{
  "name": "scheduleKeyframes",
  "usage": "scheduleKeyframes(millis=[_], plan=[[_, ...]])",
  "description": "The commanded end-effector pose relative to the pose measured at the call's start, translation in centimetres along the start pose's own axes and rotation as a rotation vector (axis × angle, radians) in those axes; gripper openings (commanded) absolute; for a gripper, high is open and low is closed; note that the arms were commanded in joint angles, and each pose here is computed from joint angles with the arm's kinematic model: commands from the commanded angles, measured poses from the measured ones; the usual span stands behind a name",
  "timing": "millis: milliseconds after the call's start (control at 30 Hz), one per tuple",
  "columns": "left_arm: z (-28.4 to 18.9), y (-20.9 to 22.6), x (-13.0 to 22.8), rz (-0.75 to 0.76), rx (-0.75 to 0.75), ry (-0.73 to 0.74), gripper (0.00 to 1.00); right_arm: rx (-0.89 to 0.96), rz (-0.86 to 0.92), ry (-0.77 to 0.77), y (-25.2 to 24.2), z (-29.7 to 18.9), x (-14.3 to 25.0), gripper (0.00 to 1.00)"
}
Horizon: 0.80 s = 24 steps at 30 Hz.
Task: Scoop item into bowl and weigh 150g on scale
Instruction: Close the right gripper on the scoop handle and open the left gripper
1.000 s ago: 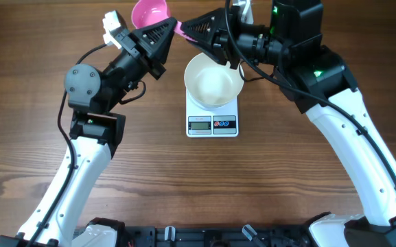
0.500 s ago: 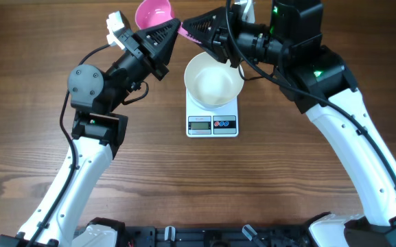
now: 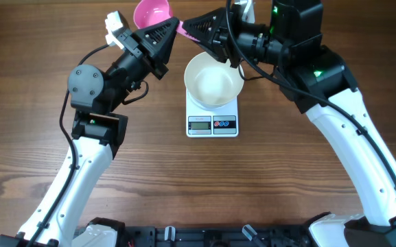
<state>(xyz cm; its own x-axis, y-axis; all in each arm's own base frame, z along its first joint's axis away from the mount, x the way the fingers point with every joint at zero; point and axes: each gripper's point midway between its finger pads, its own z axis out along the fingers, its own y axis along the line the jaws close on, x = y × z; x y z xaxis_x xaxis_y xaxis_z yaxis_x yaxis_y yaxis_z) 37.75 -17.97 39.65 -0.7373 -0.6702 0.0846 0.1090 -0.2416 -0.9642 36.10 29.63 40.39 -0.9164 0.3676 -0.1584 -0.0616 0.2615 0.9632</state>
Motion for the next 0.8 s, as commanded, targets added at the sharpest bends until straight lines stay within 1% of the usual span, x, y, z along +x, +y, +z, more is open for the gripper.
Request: scheduleKeyframes(millis=[0,400,767], plan=[[-0.01,-0.89,0.11,0.009,0.02,-0.007,0.04,-0.019,-0.002,0.023,0.63,0.06,0.3,0.24],[-0.01,-0.87,0.12,0.008,0.02,-0.006,0.04,-0.021,0.0,0.038,0.65,0.05,0.55,0.21],[-0.01,-0.85,0.11,0.008,0.019,-0.006,0.04,-0.007,-0.004,-0.003,0.41,0.07,-0.14,0.2]])
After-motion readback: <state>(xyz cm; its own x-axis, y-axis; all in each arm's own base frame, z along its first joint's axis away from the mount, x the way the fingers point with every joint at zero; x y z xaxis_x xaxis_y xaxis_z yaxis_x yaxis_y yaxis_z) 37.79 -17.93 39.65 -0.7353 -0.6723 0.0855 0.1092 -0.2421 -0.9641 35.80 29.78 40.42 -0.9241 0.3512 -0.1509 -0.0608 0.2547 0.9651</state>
